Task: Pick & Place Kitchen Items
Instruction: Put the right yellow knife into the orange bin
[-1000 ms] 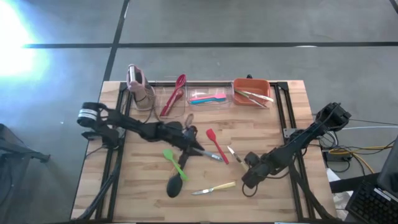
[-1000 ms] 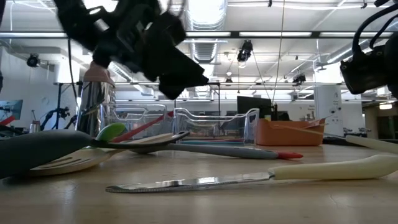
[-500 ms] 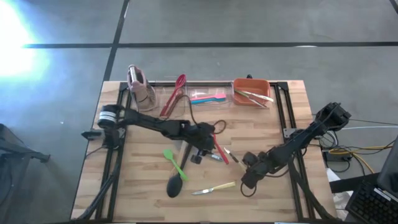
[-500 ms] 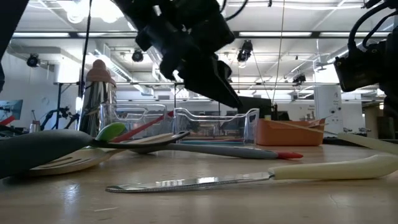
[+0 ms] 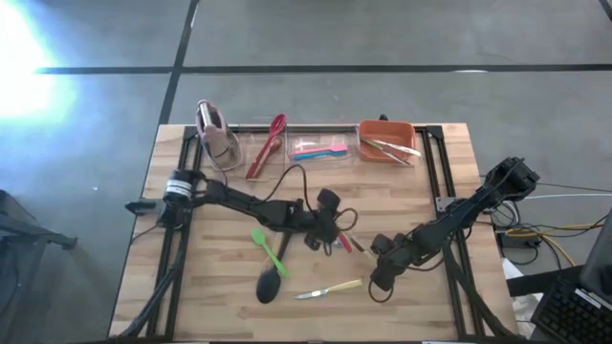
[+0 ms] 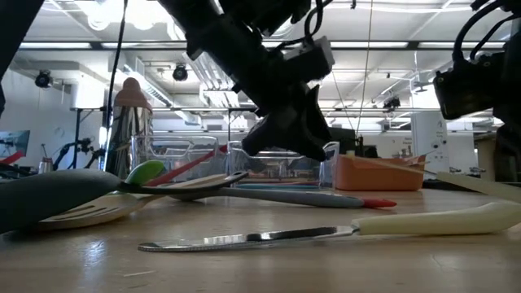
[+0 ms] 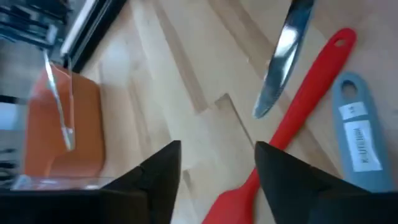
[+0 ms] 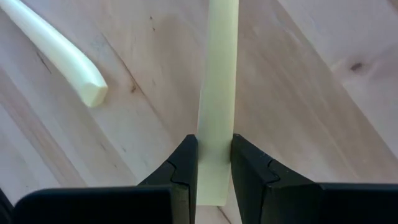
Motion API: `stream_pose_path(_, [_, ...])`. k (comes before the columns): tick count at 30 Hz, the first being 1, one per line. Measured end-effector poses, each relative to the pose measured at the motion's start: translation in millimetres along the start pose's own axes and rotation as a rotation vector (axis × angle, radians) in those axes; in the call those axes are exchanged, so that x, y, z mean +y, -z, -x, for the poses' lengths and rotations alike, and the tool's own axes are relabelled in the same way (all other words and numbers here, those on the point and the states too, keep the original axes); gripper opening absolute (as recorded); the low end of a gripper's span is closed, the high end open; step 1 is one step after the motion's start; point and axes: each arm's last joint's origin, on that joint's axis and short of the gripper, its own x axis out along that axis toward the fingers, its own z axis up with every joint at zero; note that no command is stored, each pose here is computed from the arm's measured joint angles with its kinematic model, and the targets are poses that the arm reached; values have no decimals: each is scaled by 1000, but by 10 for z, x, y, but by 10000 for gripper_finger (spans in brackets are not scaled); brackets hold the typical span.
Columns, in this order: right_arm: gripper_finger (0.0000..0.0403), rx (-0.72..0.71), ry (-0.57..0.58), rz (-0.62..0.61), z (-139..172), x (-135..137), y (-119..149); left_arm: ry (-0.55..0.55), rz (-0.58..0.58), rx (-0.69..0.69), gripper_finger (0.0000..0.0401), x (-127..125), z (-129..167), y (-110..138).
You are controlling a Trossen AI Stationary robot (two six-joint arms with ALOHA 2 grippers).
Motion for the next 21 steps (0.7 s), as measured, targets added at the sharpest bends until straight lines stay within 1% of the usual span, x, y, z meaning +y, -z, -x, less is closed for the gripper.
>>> stream_pose_path(3, [56,4,0,1,-1,-1,2,-2,-48,21,235,-105,-15,-21])
stream_pose_path(7, [56,3,-2,-1,-1,0,2,10,-94,23,252,-226,-9,-65])
stream_pose_path(9, [56,3,-2,-4,-1,0,2,-1,-141,32,254,-295,-3,-91])
stream_pose_path(13, [56,1,-10,-5,-2,6,-1,-72,-210,22,253,-343,0,-147])
stream_pose_path(17, [56,-6,-32,-5,-1,28,-7,-94,-253,7,252,-375,-45,-161])
stream_pose_path(21, [56,-9,-39,-6,-1,34,-13,-106,-271,-4,252,-410,-79,-173])
